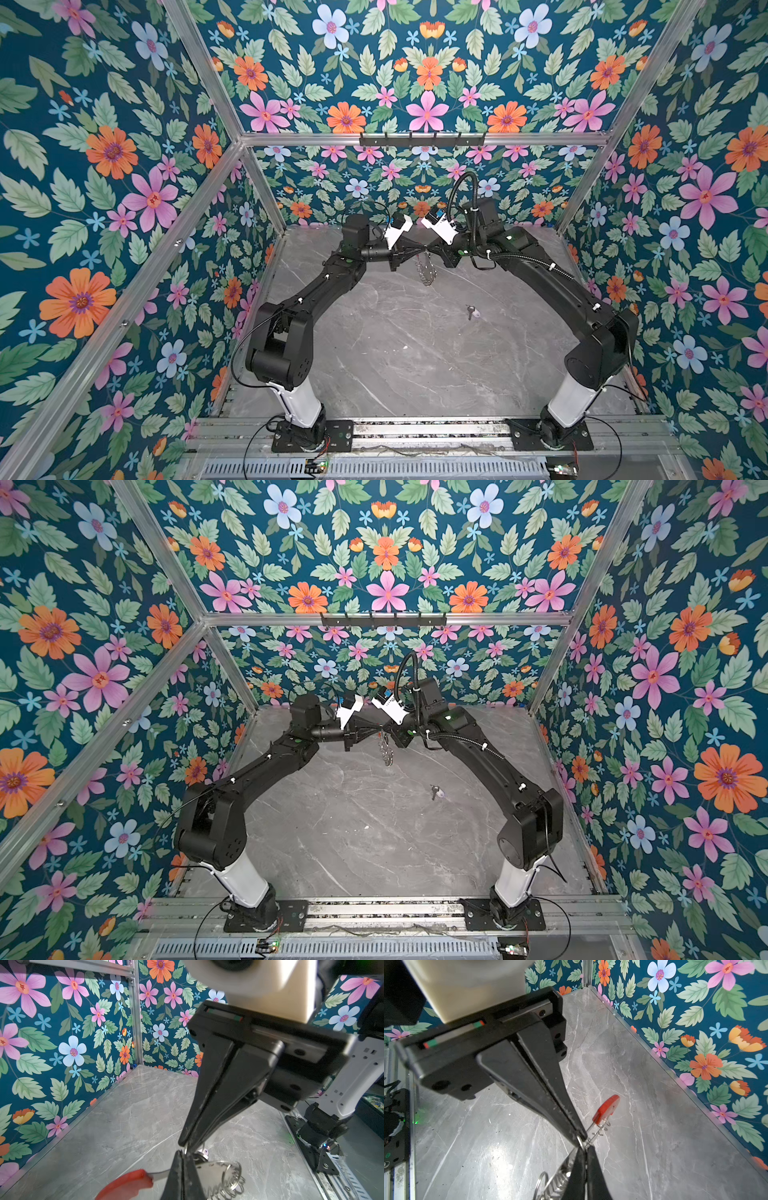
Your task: Put the keys on the keyring
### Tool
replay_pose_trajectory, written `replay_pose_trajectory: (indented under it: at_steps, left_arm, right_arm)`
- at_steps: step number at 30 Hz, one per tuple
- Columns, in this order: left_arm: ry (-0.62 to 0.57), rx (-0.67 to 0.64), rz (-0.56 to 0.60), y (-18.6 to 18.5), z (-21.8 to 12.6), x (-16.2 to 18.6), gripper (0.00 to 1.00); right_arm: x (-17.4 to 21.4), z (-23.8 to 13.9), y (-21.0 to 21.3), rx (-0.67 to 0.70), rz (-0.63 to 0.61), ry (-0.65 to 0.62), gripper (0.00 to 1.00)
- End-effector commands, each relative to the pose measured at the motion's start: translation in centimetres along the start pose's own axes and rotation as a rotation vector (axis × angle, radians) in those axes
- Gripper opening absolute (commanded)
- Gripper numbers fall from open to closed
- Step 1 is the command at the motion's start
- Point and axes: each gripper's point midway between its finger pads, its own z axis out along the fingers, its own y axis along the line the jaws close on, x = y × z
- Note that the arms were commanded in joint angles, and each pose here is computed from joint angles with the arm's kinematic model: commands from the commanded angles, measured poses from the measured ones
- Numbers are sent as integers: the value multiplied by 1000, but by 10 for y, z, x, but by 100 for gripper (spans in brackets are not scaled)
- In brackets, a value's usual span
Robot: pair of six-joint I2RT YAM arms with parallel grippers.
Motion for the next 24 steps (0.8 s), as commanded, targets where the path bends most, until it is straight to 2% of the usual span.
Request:
replay_pose_trajectory:
  at_steps: [1,3,6,9,16,24]
  left_arm:
    - [-97,-28,65,-1,-5,-26,0]
    - [-148,-33,75,-4,-9,-33,0]
    - [-237,-24,64,-7,-15,-45,0]
    - [-302,-12,38,-6,-20,-52,0]
    - [-357,-14,14,-5,-25,-60,0]
    - [-367,-13,-6,-5,-26,-65,0]
  right_arm:
    - [-17,-5,2,-13,57,-55,0]
    - [-18,-7,0,-47,136,-42,4]
    - [-25,-17,-4,-170,297,-46,22]
    - [-33,-25,-8,-252,397,-71,28]
    - [-46,-33,3,-339,417,-148,32]
    - [-51,-29,-2,-347,428,-171,35]
